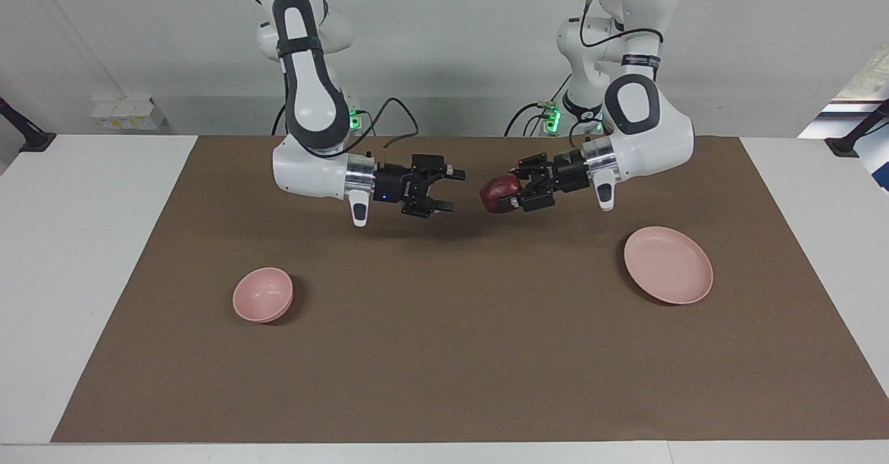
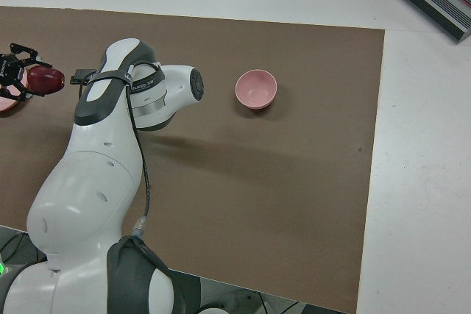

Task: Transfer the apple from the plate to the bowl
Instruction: 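Lift the apple with the left gripper while the right gripper approaches, then grasp the apple with the right gripper and open the left gripper, then carry the apple toward the pink bowl while the left gripper withdraws, then lower the apple into the pink bowl and open the right gripper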

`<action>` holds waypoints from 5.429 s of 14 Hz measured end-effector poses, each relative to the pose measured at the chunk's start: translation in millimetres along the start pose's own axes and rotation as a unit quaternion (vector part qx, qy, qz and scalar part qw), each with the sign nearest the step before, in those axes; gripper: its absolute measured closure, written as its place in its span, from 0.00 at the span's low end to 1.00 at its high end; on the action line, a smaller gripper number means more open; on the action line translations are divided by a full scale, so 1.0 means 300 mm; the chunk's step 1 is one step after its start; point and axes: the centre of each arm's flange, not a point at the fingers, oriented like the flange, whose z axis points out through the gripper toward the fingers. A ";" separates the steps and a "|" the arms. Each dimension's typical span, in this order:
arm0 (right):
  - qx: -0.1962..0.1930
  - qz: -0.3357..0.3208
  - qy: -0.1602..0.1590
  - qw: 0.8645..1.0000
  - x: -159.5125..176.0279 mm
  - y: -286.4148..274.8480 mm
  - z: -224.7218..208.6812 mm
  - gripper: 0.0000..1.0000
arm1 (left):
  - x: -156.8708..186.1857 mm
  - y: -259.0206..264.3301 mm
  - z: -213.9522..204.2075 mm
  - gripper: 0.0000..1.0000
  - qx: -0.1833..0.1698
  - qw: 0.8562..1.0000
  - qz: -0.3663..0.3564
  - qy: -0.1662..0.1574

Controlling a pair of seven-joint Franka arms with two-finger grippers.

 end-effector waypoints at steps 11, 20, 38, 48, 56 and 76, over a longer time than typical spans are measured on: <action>0.001 -0.041 -0.013 0.999 -0.084 0.014 0.015 0.00 | -0.097 -0.131 0.144 0.19 -0.012 0.998 -0.055 -0.027; 0.018 -0.051 -0.033 0.998 -0.191 0.029 0.004 0.08 | -0.128 -0.154 0.189 0.19 -0.013 0.998 -0.054 -0.018; -0.144 -0.095 -0.116 0.978 -0.097 -0.029 -0.230 0.10 | -0.108 -0.086 0.099 0.00 -0.005 0.994 -0.087 0.059; -0.459 -0.120 -0.230 0.849 0.016 -0.004 -0.542 0.10 | 0.014 0.159 -0.430 0.00 -0.061 0.973 -0.002 0.223; -0.666 -0.150 -0.176 0.709 0.170 -0.062 -0.643 0.10 | -0.126 0.246 -0.492 0.00 0.057 0.906 0.170 0.384; -0.697 -0.168 -0.089 0.691 0.309 0.235 -0.729 0.00 | -0.210 0.213 -0.870 0.00 0.440 0.669 0.506 0.322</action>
